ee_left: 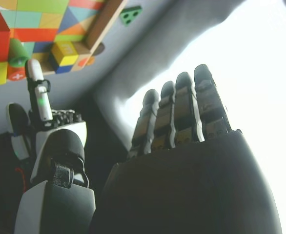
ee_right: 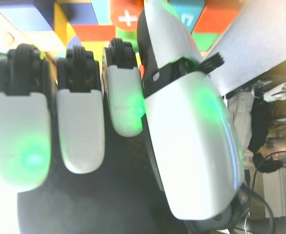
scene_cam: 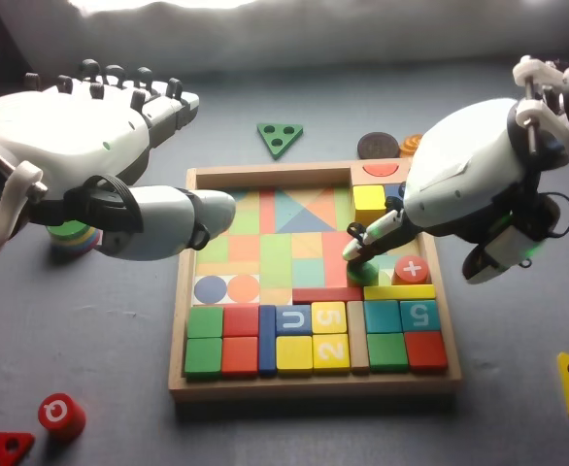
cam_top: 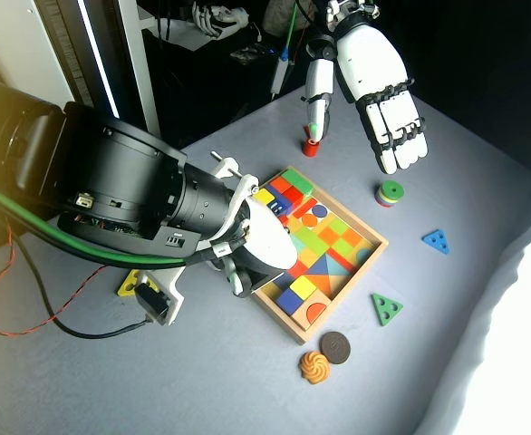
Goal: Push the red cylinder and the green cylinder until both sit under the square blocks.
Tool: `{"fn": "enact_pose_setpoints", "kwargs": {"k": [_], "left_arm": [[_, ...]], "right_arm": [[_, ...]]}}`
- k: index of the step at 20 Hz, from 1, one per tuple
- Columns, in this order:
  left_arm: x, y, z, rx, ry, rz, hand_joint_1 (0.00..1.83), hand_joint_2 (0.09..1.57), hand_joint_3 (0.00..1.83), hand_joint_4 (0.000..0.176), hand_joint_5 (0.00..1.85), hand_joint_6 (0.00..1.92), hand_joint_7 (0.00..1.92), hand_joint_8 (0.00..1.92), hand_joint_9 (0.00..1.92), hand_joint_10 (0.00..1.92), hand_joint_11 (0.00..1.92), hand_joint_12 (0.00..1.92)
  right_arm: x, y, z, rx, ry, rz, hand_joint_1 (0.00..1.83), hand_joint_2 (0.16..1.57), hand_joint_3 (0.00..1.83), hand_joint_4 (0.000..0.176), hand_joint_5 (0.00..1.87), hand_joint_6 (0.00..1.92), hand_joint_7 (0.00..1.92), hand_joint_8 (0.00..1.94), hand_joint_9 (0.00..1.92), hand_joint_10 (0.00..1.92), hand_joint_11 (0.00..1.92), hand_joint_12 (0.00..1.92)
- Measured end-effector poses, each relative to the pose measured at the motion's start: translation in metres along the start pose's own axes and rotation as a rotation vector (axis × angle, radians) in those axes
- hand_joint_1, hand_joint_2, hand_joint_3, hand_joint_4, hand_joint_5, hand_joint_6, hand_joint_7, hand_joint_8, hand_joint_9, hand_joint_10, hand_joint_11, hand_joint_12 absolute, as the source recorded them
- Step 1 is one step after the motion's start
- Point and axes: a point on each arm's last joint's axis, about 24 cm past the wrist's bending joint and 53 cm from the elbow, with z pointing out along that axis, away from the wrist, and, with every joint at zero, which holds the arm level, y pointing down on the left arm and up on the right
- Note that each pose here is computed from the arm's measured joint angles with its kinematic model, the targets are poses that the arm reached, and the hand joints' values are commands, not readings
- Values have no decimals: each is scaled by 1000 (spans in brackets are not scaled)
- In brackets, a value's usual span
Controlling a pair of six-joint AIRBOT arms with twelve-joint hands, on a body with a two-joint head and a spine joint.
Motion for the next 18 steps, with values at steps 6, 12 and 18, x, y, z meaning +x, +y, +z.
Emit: {"fn": "enact_pose_setpoints", "kwargs": {"k": [6,12,18], "left_arm": [[-1,-1,0,2,-1,0,0,1294,2,0,0,0,0,0,0,0,0,0],[-1,-1,0,1,-2,1,0,1286,0,0,0,0,0,0,0,0,0,0],[1,-2,-1,5,2,2,0,1288,0,0,0,0,0,0,0,0,0,0]], "right_arm": [[5,-7,-5,12,4,21,1796,1341,0,0,249,21,1738,1941,1913,1921,1921,1921],[10,-15,-14,22,19,29,1784,1352,0,0,200,15,1749,1941,1891,1921,1921,1921],[4,-12,-17,14,15,13,1795,1355,0,0,145,1,1744,1941,1886,1921,1921,1921]]}}
